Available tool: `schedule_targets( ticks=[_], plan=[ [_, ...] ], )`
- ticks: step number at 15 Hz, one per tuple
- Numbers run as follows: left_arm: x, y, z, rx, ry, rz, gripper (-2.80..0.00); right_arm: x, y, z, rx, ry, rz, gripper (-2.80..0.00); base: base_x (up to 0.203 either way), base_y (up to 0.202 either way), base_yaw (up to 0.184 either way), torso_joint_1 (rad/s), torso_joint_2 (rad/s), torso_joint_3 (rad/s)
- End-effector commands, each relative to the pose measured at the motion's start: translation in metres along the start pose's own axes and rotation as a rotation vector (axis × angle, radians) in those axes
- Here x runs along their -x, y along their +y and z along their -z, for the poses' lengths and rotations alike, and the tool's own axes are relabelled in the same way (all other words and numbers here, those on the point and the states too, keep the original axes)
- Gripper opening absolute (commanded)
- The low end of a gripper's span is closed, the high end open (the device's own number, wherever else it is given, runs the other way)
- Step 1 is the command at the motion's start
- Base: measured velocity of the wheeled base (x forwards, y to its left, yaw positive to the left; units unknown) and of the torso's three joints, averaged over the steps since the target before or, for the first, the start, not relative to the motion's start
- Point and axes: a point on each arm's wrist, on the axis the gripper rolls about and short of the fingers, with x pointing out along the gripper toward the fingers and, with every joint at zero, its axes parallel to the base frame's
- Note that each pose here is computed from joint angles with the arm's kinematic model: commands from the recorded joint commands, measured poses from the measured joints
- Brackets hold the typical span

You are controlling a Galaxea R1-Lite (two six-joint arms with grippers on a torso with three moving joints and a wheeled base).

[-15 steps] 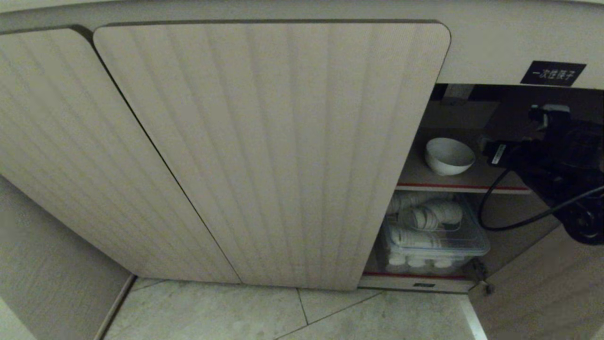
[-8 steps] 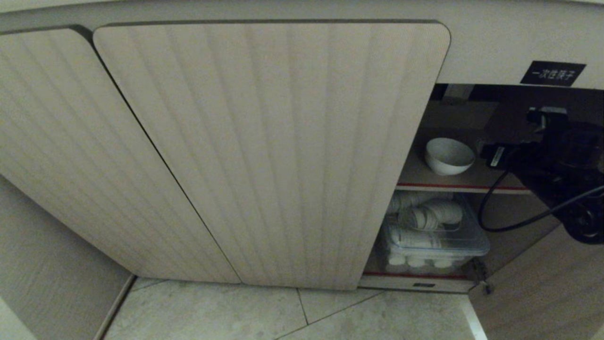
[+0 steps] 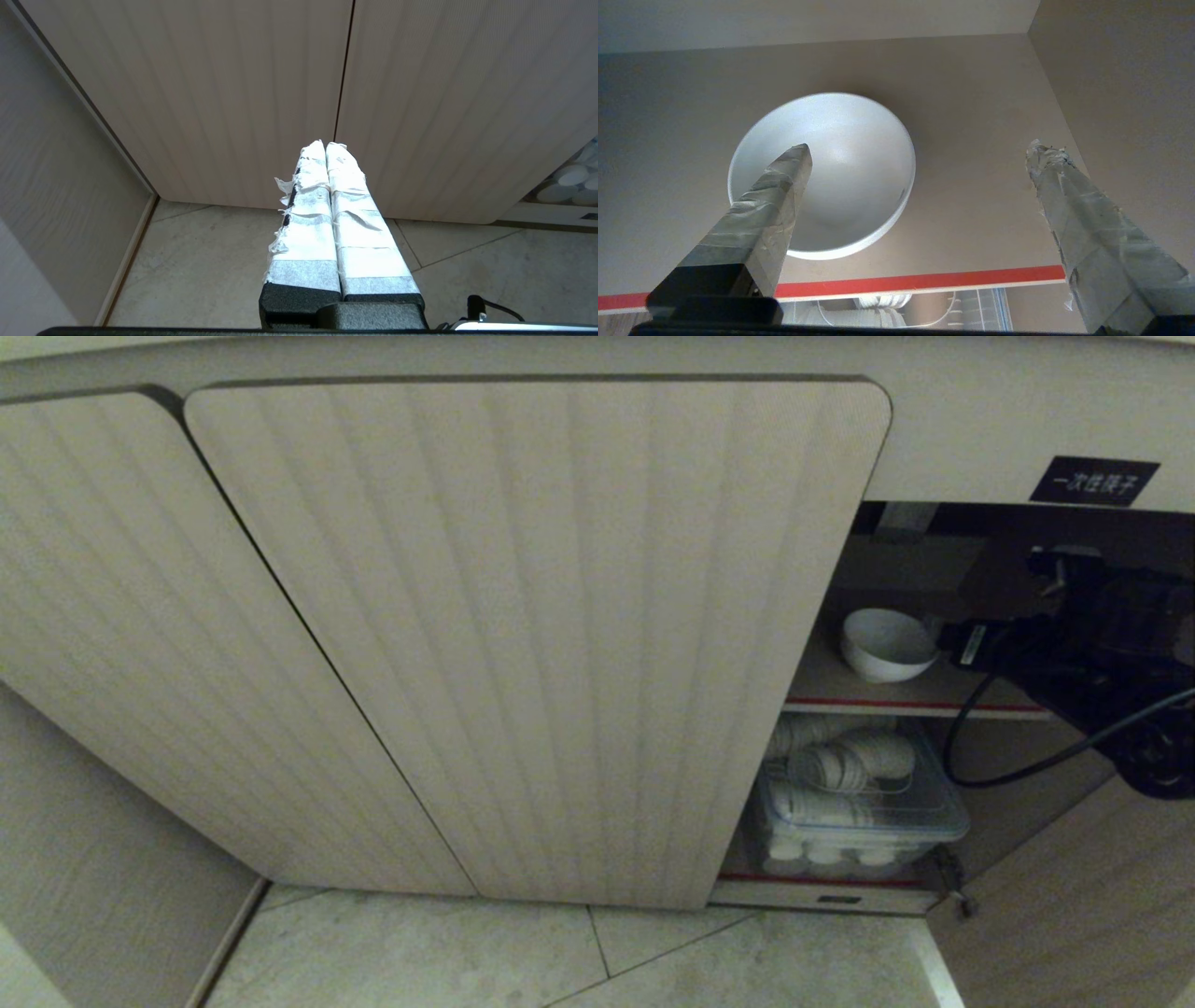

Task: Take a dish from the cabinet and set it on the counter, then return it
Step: Take the bowl from the cabinet

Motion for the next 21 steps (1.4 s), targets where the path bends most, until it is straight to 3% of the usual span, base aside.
schedule_targets(
  ticks=[1,12,16,21],
  plan=[
    [0.0001,0.0000,-0.0002,0.001,-0.001,-0.001,-2.80,-0.0013,0.0001,0.0007,-0.003,-0.001,0.000,0.00,0.000,0.000,0.000,0.000,0.00,0.000],
    [0.0000,0.0000,0.0001,0.001,0.000,-0.001,-2.80,-0.0062,0.0009,0.0027,-0.099,0.068,-0.012,0.00,0.000,0.000,0.000,0.000,0.00,0.000],
    [0.0001,0.0000,-0.0002,0.001,-0.002,-0.001,-2.80,-0.0064,0.0018,0.0030,-0.102,0.084,-0.070,0.00,0.000,0.000,0.000,0.000,0.00,0.000],
    [0.0001,0.0000,-0.0002,0.001,-0.001,0.000,-2.80,-0.0070,0.0012,0.0051,-0.099,0.124,-0.070,0.00,0.000,0.000,0.000,0.000,0.00,0.000]
  ],
)
